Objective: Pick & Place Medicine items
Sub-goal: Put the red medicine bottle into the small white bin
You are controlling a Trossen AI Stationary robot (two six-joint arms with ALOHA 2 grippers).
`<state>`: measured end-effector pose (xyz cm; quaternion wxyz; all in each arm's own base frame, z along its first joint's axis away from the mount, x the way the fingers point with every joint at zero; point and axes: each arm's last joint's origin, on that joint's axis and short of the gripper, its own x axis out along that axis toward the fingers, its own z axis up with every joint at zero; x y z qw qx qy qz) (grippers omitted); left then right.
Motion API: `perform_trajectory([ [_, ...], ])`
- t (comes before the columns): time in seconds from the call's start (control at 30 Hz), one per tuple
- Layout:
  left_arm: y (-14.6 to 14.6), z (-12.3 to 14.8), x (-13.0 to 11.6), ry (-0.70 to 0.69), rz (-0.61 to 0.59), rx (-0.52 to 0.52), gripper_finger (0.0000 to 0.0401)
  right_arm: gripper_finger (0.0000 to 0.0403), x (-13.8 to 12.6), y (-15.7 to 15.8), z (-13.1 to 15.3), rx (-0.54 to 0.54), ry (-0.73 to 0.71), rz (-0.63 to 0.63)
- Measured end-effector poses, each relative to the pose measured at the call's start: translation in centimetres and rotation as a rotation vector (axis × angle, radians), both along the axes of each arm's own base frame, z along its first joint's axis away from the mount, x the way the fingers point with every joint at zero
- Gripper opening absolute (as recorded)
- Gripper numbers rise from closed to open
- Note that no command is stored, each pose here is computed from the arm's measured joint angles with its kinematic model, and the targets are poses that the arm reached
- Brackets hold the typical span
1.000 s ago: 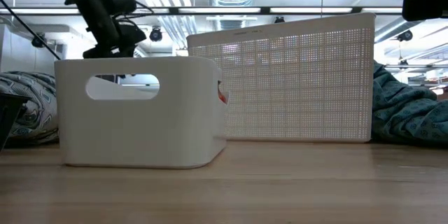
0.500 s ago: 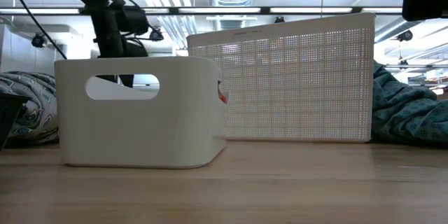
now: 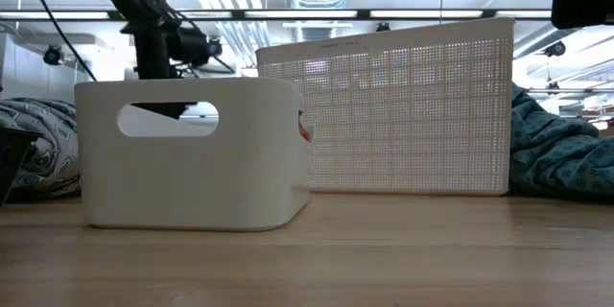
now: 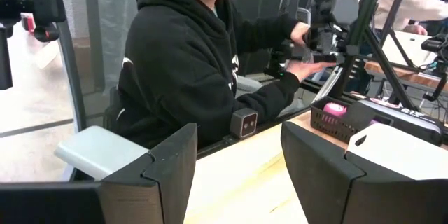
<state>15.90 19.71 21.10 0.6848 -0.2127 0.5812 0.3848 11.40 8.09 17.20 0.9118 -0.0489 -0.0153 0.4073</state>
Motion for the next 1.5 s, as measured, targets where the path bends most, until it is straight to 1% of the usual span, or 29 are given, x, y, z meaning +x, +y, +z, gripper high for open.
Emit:
perform_trajectory([
  [0.1,0.6,-1.2,0.2,0.041,-0.001,-0.023,0.0285,0.0206,0.0,0.0,0.0,0.000,-0.001,0.000],
  [0.13,0.8,-1.5,0.2,0.044,0.023,-0.028,0.0285,0.0206,0.0,0.0,0.0,0.000,0.000,0.000],
  [0.17,1.1,-1.7,0.2,0.043,0.071,-0.036,0.0285,0.0206,0.0,0.0,0.0,-0.001,-0.001,0.000],
  [0.27,2.2,-1.8,-0.1,0.025,0.270,-0.064,0.0285,0.0206,0.0,0.0,0.0,0.000,-0.001,0.000],
  [0.3,2.5,-1.7,-0.3,0.014,0.315,-0.072,0.0285,0.0206,0.0,0.0,0.0,0.000,0.000,0.000],
  [0.43,3.5,-1.5,0.0,-0.023,0.374,-0.077,0.0285,0.0206,0.0,0.0,0.0,0.000,0.000,0.000],
  [0.53,4.0,-1.6,0.2,-0.035,0.466,-0.066,0.0285,0.0206,0.0,0.0,0.0,0.000,-0.001,0.000],
  [0.67,4.5,-1.8,0.3,-0.025,0.510,-0.026,0.0285,0.0206,0.0,0.0,0.0,-0.001,-0.002,0.000],
  [0.87,4.7,-2.0,0.1,-0.040,0.605,-0.025,0.0285,0.0206,0.0,0.0,0.0,0.000,0.000,0.000],
  [1.07,4.4,-2.1,-0.4,-0.024,0.716,-0.053,0.0285,0.0206,0.0,0.0,0.0,-0.001,-0.002,0.000],
  [1.27,4.5,-2.3,-1.0,-0.023,0.760,-0.095,0.0285,0.0206,0.0,0.0,0.0,-0.001,-0.002,0.000],
  [1.5,5.9,-4.4,-1.4,-0.011,0.798,-0.152,0.0285,0.0206,0.0,0.0,0.0,-0.001,-0.001,0.000],
])
